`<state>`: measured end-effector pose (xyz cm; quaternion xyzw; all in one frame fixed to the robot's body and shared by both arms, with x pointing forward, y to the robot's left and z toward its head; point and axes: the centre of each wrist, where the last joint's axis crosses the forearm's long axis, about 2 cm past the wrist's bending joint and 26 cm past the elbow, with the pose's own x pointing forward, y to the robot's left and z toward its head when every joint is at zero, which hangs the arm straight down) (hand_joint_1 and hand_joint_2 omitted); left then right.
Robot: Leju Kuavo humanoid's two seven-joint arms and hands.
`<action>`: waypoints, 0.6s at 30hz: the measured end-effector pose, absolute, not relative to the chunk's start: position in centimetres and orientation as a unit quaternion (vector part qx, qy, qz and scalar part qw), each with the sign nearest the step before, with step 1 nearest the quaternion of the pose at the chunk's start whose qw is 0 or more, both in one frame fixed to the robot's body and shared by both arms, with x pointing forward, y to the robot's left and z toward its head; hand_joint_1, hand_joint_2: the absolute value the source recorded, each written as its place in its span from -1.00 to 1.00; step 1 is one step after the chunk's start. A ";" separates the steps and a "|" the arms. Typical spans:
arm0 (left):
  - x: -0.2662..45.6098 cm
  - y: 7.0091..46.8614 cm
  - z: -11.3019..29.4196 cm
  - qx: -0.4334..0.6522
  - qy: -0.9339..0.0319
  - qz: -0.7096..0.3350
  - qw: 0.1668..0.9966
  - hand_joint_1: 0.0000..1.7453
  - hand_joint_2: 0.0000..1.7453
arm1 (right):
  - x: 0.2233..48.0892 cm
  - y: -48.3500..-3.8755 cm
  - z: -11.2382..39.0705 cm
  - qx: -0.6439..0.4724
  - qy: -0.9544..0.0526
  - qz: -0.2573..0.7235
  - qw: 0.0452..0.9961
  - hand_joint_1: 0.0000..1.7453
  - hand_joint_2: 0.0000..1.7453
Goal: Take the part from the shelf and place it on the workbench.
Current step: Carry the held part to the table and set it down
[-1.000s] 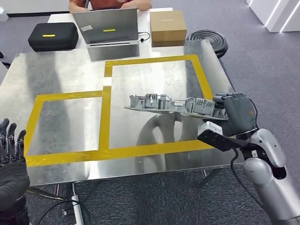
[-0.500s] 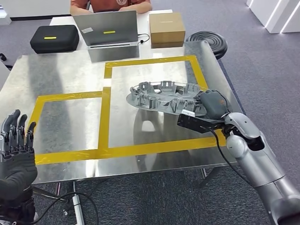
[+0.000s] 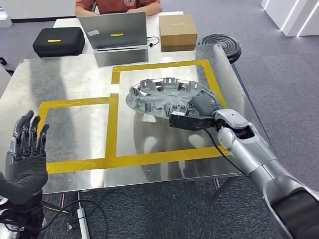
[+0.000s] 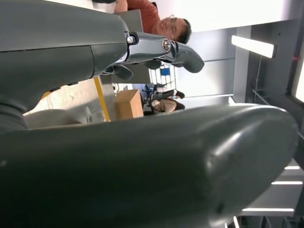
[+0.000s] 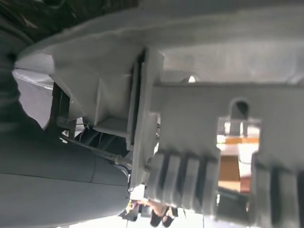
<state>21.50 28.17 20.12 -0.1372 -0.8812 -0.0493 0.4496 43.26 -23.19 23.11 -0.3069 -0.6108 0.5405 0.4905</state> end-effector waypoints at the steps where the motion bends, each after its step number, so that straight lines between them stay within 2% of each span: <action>1: 21.6 28.1 20.1 -0.138 -0.881 -0.050 0.450 -1.00 -1.00 | 43.5 -22.9 23.0 -0.306 -0.606 0.545 0.493 1.00 1.00; 4: 21.8 28.1 20.0 -0.141 -0.880 -0.051 0.451 -1.00 -1.00 | 44.0 -22.3 22.8 -0.302 -0.590 0.557 0.500 1.00 1.00; 7: 22.1 28.0 20.0 -0.145 -0.879 -0.052 0.452 -1.00 -1.00 | 44.6 -21.7 22.6 -0.301 -0.565 0.572 0.513 -0.50 1.00; 8: 22.1 27.9 20.0 -0.145 -0.879 -0.053 0.452 -1.00 -1.00 | 44.8 -21.5 22.5 -0.302 -0.555 0.577 0.518 -1.00 0.50; 11: 22.3 27.9 19.9 -0.146 -0.878 -0.053 0.454 -1.00 -1.00 | 45.3 -21.1 22.5 -0.306 -0.530 0.589 0.528 -1.00 -1.00; 18: 22.7 27.8 20.0 -0.144 -0.874 -0.050 0.461 -1.00 -1.00 | 46.0 -20.5 23.1 -0.298 -0.518 0.595 0.537 -1.00 -1.00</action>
